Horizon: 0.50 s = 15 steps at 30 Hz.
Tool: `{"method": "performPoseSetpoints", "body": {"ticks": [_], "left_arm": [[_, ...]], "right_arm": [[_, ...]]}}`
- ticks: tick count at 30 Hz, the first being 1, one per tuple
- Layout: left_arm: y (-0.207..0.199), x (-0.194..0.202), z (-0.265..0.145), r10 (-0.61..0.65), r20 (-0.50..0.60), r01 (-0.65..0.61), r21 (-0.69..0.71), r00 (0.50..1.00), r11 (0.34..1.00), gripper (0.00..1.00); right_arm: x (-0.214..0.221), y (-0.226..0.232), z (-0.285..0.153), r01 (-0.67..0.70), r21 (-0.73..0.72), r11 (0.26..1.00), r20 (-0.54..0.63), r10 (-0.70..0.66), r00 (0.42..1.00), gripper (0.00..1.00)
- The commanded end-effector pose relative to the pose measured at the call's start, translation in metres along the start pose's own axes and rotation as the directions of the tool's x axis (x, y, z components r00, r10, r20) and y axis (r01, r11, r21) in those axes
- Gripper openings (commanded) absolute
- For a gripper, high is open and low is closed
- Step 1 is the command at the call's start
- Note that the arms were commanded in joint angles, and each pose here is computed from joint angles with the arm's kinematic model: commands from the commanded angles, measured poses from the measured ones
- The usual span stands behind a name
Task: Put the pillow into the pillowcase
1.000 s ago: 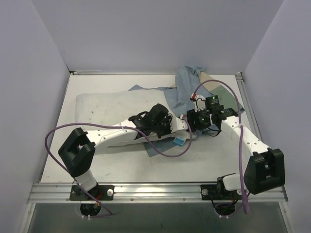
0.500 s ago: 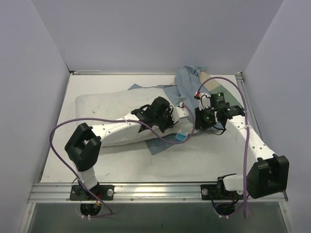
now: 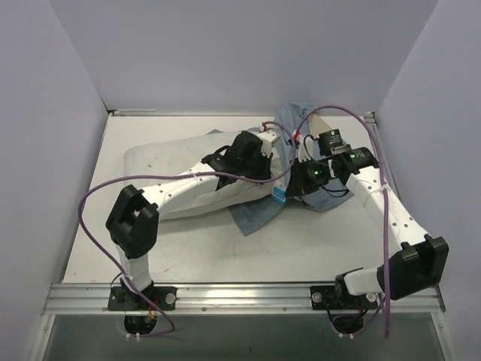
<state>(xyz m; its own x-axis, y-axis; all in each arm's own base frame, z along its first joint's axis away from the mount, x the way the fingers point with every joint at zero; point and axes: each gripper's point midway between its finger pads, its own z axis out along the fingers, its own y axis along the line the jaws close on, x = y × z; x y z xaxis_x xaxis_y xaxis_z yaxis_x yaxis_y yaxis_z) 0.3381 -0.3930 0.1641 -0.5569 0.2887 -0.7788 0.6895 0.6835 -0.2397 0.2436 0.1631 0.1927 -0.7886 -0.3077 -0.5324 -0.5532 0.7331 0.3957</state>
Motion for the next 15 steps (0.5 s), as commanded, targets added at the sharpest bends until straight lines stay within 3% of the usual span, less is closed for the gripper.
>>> {"method": "performPoseSetpoints", "body": {"ticks": [1, 6, 8, 11, 14, 15], "left_arm": [[-0.016, -0.073, -0.009, -0.136, 0.232, 0.143, -0.013, 0.963, 0.990, 0.00], [-0.030, -0.077, -0.007, -0.202, 0.296, 0.208, 0.008, 0.934, 0.978, 0.00], [-0.031, -0.084, -0.009, -0.242, 0.347, 0.245, 0.036, 0.906, 0.969, 0.00], [-0.036, -0.083, -0.020, -0.247, 0.373, 0.235, 0.077, 0.895, 0.969, 0.00], [-0.046, -0.081, -0.038, -0.087, 0.381, 0.053, 0.098, 0.920, 0.994, 0.29], [-0.050, -0.084, -0.055, -0.013, 0.399, -0.028, 0.097, 0.917, 0.995, 0.49]], "right_arm": [[-0.023, 0.042, 0.002, -0.072, -0.185, 0.980, -0.002, 0.073, 0.997, 0.00], [-0.070, 0.065, -0.015, -0.074, -0.310, 0.948, 0.093, 0.108, 0.990, 0.00], [-0.086, 0.049, -0.023, -0.096, -0.287, 0.953, 0.179, 0.151, 0.972, 0.00], [-0.085, 0.019, -0.010, -0.121, -0.209, 0.970, 0.198, 0.163, 0.967, 0.00], [-0.075, -0.005, 0.006, -0.113, -0.129, 0.985, 0.167, 0.133, 0.977, 0.00], [-0.073, -0.010, 0.008, -0.107, -0.114, 0.988, 0.163, 0.125, 0.979, 0.00]]}}
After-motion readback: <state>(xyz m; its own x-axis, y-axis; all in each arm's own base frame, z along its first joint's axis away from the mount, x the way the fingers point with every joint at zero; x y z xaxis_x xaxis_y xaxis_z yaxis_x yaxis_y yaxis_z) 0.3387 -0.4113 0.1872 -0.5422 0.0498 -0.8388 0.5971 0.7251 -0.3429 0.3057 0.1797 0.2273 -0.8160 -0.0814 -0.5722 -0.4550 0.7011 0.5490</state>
